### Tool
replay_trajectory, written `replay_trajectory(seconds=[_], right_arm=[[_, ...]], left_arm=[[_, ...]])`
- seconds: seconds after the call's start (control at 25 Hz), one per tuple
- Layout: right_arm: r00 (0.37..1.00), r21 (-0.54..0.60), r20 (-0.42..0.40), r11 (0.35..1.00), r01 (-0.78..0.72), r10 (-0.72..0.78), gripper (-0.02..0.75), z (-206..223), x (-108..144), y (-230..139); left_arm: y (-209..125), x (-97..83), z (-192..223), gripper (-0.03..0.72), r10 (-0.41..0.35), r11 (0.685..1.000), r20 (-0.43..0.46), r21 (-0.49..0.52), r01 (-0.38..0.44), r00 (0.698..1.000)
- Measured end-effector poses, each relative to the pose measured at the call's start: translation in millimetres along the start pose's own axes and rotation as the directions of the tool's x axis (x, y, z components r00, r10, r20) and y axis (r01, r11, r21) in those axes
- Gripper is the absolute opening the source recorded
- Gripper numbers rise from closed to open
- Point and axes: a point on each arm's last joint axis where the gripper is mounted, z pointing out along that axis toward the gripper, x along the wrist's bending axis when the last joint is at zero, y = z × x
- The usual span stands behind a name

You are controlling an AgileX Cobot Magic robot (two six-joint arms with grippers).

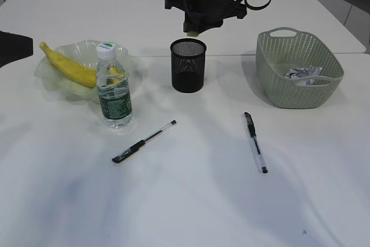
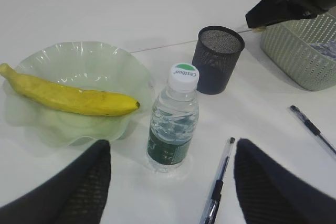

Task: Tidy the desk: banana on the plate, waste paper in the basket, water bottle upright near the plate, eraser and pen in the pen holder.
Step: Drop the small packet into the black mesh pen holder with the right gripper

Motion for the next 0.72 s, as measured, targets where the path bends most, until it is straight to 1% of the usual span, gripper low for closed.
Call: replay_trajectory(seconds=[0.16, 0.32, 0.44, 0.72], right_arm=[[1.000, -0.096, -0.016, 0.995, 0.010, -0.012, 0.216, -0.4, 1.6, 8.7], [0.999, -0.144, 0.013, 0.989, 0.044, -0.043, 0.216, -0.9, -0.6, 13.1], [0.998, -0.148, 0.026, 0.987, 0.056, -0.053, 0.216, -0.9, -1.6, 13.5], [0.999, -0.089, 0.025, 0.995, 0.043, -0.041, 0.216, 31.2, -5.2, -0.2]], left_arm=[[0.0, 0.0, 0.0, 0.515, 0.000, 1.000, 0.000, 0.000, 0.000, 1.000], [0.0, 0.0, 0.0, 0.515, 0.000, 1.000, 0.000, 0.000, 0.000, 1.000], [0.1, 0.3, 0.0, 0.515, 0.000, 1.000, -0.003, -0.001, 0.000, 1.000], [0.3, 0.9, 0.0, 0.515, 0.000, 1.000, -0.010, -0.003, 0.000, 1.000]])
